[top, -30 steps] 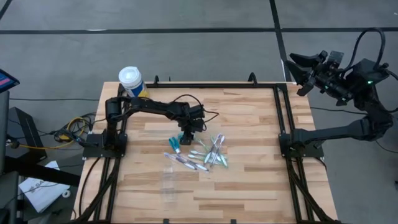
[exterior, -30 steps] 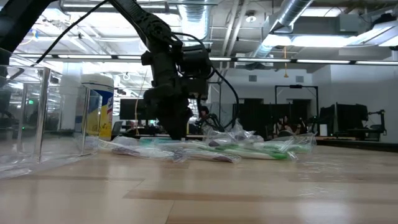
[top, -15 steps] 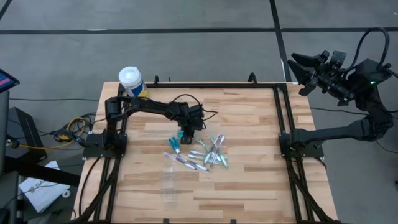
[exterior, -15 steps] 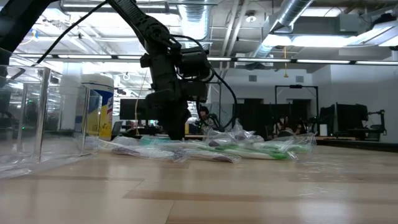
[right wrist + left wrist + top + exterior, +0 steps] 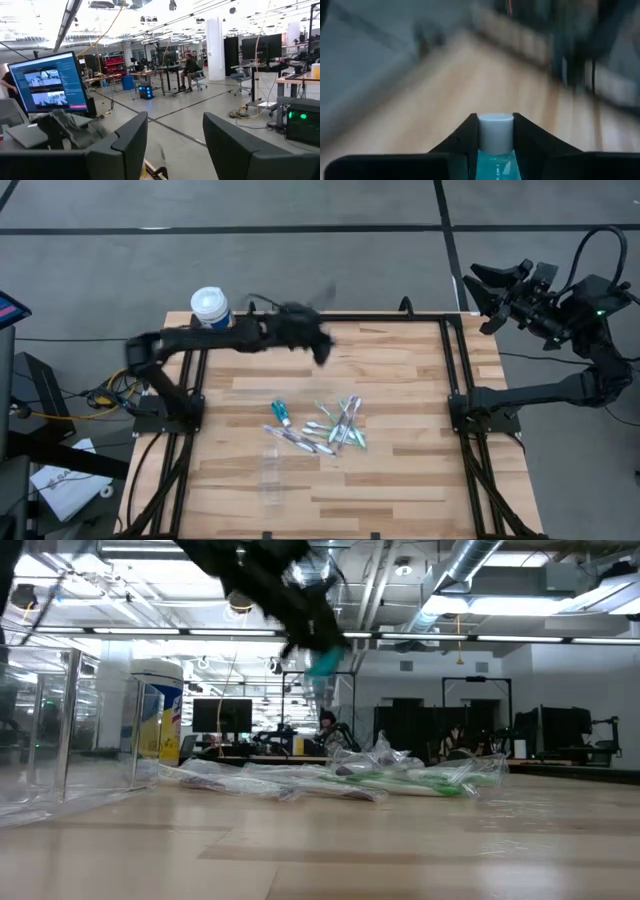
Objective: Pick & Place toothbrushing station
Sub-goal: Put the blue mouthwash into the transparent organizer
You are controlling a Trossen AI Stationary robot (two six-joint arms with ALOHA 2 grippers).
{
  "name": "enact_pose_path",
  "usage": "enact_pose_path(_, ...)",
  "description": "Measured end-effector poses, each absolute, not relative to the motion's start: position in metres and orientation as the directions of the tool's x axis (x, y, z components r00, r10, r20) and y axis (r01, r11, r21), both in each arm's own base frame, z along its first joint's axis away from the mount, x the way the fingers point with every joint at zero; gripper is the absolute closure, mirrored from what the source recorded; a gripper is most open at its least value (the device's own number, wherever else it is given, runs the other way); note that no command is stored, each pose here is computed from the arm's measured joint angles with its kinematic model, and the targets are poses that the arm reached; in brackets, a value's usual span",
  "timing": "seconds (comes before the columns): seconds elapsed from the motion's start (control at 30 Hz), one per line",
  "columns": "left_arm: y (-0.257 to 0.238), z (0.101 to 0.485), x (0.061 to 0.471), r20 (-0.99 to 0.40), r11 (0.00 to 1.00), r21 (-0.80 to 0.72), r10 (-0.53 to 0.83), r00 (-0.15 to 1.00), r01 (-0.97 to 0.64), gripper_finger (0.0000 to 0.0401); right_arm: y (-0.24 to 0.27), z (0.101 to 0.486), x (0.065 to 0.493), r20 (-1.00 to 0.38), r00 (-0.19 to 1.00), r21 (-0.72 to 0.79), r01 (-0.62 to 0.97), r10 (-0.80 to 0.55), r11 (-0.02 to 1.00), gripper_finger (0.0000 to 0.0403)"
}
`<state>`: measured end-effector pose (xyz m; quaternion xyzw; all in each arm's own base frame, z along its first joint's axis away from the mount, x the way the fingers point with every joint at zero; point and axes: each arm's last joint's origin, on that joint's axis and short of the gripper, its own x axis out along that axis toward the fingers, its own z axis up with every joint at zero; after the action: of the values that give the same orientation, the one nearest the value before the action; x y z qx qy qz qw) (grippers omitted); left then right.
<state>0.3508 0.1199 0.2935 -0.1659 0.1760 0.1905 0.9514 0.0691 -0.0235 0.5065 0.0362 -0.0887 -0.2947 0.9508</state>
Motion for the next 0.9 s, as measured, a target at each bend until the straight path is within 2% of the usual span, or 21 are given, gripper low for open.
enact_pose_path(0.13,0.091,0.388,0.298,0.036,0.841,-0.293,0.485,0.874,-0.454,0.032,-0.023,0.507,0.067,0.153,0.808,0.103,0.56,-0.569,0.822,0.0221)
enact_pose_path(0.2,0.066,0.417,0.268,0.178,0.836,-0.292,0.526,0.832,-0.465,0.032,-0.023,0.508,0.066,0.162,0.809,0.103,0.555,-0.564,0.826,0.0221)
enact_pose_path(0.3,0.025,0.44,0.23,0.276,0.827,-0.259,0.558,0.782,-0.499,0.032,-0.023,0.508,0.067,0.16,0.816,0.1,0.547,-0.556,0.831,0.0221)
enact_pose_path(0.47,-0.044,0.437,0.205,0.228,0.821,-0.265,0.563,0.794,-0.506,0.032,-0.02,0.508,0.068,0.165,0.861,0.12,0.467,-0.482,0.876,0.0221)
enact_pose_path(0.73,-0.149,0.364,0.244,0.065,0.803,-0.251,0.571,0.818,-0.541,0.032,-0.014,0.505,0.087,0.129,0.93,0.233,0.31,-0.346,0.922,0.0221)
enact_pose_path(0.9,-0.195,0.321,0.256,0.02,0.8,-0.269,0.561,0.827,-0.536,0.032,-0.008,0.5,0.116,0.066,0.931,0.233,0.336,-0.36,0.912,0.0228)
